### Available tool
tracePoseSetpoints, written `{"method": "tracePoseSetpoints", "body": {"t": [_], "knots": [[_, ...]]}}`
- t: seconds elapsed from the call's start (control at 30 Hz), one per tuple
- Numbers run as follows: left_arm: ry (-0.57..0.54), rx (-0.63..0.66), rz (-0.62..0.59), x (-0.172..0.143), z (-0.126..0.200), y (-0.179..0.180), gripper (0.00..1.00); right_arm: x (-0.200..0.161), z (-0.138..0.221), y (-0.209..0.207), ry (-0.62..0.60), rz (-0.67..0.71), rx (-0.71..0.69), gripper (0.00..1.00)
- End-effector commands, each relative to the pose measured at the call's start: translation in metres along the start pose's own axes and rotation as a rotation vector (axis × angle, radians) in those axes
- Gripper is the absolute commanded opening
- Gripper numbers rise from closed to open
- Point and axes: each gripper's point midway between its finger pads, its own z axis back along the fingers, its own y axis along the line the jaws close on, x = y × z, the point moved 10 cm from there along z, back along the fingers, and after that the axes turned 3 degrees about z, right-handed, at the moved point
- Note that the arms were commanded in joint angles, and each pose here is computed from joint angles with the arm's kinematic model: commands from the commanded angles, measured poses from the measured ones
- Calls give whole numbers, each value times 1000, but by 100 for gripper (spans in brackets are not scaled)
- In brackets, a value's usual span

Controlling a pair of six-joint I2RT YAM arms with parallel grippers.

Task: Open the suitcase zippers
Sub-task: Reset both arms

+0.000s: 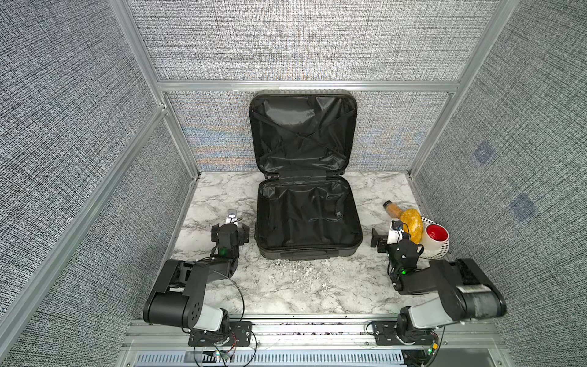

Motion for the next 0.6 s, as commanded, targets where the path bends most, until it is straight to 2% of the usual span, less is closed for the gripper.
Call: {"method": "tracePoseSetpoints", "body": {"t": [0.0,0.1,0.23,0.57], "knots": [[-10,-20,82,5,-5,5,99,28,-17,-2,-81,-21,-12,98],[-13,-18,79,6,-3,6,100,26,-3,-6,-163,-32,-32,98],[-11,-18,78,5,-4,6,100,27,-13,-5,-99,-27,-25,98],[-12,-18,79,6,-4,6,100,28,-13,-3,-117,-16,0,98]]}}
